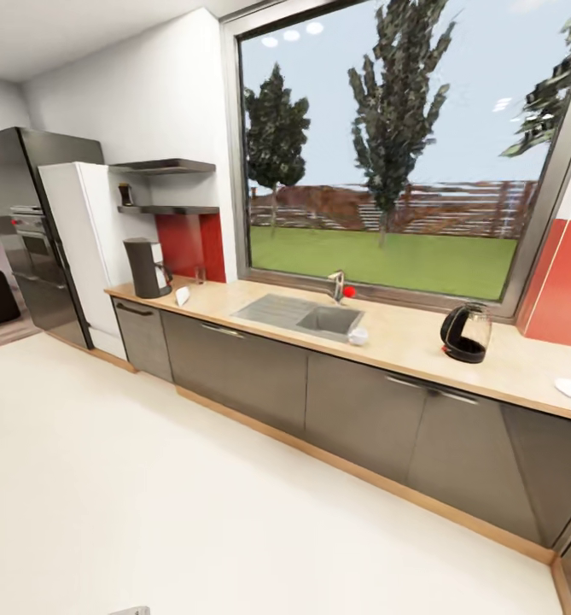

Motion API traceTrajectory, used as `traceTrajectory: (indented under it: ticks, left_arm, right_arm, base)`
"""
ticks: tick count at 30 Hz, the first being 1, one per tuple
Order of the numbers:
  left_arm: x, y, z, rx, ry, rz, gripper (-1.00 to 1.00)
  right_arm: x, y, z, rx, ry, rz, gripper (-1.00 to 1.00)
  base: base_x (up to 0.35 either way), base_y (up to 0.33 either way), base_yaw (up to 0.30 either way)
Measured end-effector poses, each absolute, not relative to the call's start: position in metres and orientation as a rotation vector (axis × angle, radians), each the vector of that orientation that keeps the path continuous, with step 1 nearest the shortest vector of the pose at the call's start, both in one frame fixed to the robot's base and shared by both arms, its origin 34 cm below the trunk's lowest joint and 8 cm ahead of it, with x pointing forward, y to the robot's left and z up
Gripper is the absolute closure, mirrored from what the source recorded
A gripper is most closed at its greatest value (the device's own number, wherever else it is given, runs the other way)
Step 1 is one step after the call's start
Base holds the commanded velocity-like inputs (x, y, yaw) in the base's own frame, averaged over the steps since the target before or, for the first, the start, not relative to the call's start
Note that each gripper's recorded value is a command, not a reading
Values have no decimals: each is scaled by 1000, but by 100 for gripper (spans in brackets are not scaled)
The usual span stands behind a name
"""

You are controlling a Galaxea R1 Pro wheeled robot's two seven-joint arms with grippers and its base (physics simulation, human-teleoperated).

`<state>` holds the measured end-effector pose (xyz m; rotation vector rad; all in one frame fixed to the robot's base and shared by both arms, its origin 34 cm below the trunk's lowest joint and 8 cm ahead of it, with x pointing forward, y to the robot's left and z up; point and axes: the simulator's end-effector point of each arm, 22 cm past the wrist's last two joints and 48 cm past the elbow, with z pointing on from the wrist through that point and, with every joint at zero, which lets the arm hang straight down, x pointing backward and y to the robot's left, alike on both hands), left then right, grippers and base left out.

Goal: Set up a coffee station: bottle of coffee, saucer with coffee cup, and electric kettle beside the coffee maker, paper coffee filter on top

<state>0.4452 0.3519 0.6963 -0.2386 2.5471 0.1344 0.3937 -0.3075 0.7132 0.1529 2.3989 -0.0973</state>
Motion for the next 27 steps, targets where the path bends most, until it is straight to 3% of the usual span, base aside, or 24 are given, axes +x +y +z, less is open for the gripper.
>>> traceTrajectory:
  ticks: [13,27]
  left_arm:
    - [445,352,696,-238,2546,135,-100]
    - [450,353,700,-232,2504,139,-100]
  right_arm:
    - [394,-307,713,152,2399,-96,-100]
    - [394,-305,713,148,2400,-94,-100]
  base:
    - [335,0,18]
    - [335,0,259]
